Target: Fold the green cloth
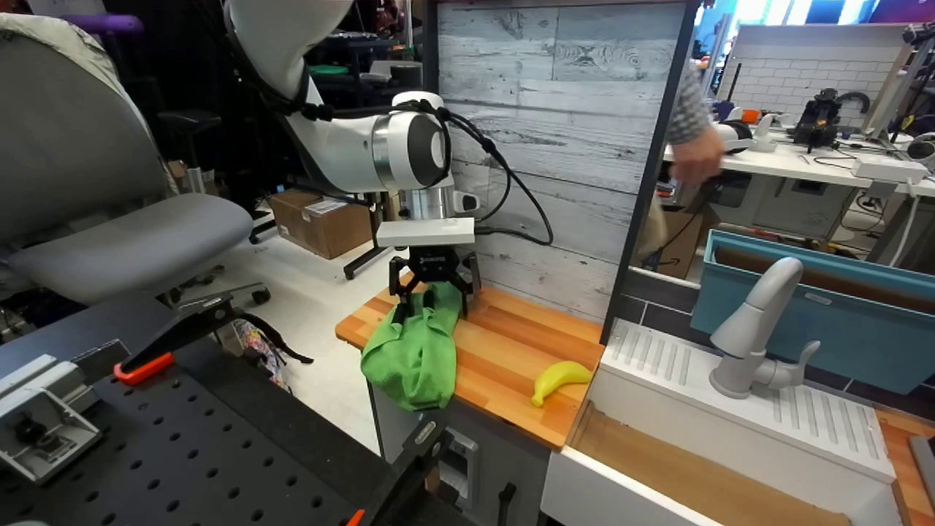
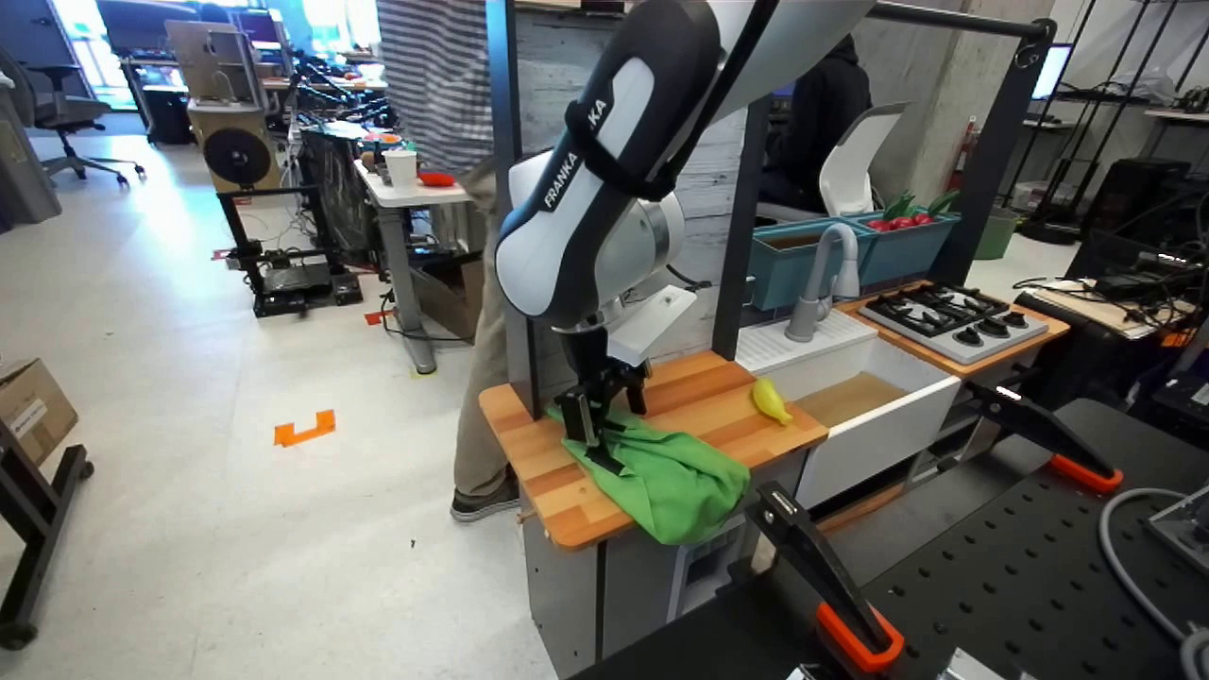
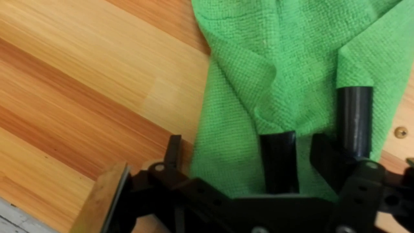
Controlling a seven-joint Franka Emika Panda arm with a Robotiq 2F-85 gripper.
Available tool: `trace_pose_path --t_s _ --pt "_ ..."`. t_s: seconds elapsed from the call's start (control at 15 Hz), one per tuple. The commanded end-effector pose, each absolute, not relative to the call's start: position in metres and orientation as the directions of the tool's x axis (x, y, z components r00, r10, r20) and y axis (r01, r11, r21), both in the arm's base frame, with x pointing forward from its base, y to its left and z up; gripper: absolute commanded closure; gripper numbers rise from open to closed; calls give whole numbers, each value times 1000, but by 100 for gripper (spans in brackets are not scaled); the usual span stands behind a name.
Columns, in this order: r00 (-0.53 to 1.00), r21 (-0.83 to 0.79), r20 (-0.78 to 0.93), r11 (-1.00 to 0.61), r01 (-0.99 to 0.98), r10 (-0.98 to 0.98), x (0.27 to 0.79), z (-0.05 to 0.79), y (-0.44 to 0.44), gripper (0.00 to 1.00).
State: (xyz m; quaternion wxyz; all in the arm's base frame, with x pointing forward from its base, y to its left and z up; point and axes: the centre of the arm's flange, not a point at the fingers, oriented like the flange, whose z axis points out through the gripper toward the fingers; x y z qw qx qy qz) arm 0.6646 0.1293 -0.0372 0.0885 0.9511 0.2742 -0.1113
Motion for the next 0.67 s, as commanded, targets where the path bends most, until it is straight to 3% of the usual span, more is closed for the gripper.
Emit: trace_pose_path --t_s 0.0,0.6 --pt "833 101 -243 -841 531 497 665 -42 122 0" --pt "881 107 -114 -876 469 458 634 -30 104 0"
